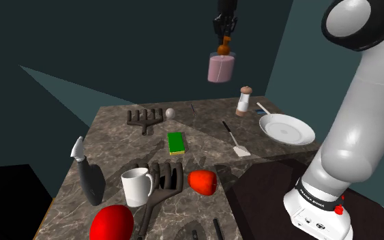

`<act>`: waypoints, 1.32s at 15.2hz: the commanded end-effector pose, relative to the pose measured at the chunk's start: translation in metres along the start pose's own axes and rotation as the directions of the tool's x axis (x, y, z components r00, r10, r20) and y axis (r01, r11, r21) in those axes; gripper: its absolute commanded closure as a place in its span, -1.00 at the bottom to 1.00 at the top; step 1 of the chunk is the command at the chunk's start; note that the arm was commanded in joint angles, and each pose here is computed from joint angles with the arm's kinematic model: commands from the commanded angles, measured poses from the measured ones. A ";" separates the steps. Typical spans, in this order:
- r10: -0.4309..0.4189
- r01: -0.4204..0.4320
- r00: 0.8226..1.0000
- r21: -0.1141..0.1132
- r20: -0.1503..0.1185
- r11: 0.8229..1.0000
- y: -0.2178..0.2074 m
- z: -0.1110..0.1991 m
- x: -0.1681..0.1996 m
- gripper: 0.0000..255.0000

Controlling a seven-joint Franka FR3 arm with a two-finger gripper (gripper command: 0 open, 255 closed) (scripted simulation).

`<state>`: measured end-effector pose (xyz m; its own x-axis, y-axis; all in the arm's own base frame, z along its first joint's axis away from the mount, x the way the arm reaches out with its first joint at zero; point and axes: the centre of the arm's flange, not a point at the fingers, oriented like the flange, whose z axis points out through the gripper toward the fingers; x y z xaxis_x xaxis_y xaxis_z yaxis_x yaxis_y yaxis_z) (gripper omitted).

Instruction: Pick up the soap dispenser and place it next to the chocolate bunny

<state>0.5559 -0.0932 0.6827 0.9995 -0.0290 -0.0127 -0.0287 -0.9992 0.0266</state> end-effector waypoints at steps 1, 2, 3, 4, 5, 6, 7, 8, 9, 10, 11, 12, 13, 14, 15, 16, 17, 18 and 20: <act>0.001 -0.001 1.000 -0.001 0.000 1.000 -0.025 0.001 -0.008 1.00; 0.001 -0.001 1.000 -0.001 0.000 1.000 -0.037 0.000 -0.013 1.00; 0.001 -0.001 1.000 -0.001 0.000 1.000 -0.049 0.000 -0.018 1.00; 0.001 -0.001 1.000 -0.001 0.000 1.000 -0.062 0.000 -0.023 1.00; 0.001 -0.001 1.000 -0.001 0.000 1.000 -0.074 -0.001 -0.028 1.00; 0.001 -0.001 1.000 -0.001 0.000 1.000 -0.086 -0.001 -0.033 1.00; 0.001 -0.001 1.000 -0.001 0.000 1.000 -0.098 -0.001 -0.038 1.00; 0.001 -0.001 1.000 -0.001 0.000 1.000 -0.111 -0.002 -0.043 1.00; 0.001 -0.001 1.000 -0.001 0.000 1.000 -0.123 -0.002 -0.048 1.00; 0.001 -0.001 1.000 -0.001 0.000 1.000 -0.135 -0.002 -0.053 1.00; 0.001 -0.001 1.000 -0.001 0.000 1.000 -0.147 -0.003 -0.058 1.00; 0.001 -0.001 1.000 -0.001 0.000 1.000 -0.159 -0.003 -0.063 1.00; 0.001 -0.001 1.000 -0.001 0.000 1.000 -0.172 -0.003 -0.068 1.00; 0.001 -0.001 1.000 -0.001 0.000 1.000 -0.184 -0.003 -0.073 1.00; 0.001 -0.001 1.000 -0.001 0.000 1.000 -0.196 -0.004 -0.078 1.00; 0.001 -0.001 1.000 -0.001 0.000 1.000 -0.208 -0.004 -0.082 1.00; 0.001 -0.001 1.000 -0.001 0.000 1.000 -0.221 -0.004 -0.087 1.00; 0.001 -0.001 1.000 -0.001 0.000 1.000 -0.233 -0.005 -0.092 1.00; 0.001 -0.001 1.000 -0.001 0.000 1.000 -0.257 -0.005 -0.102 1.00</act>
<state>0.4667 0.1534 0.6840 0.9995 -0.0288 -0.0131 -0.0284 -0.9992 0.0271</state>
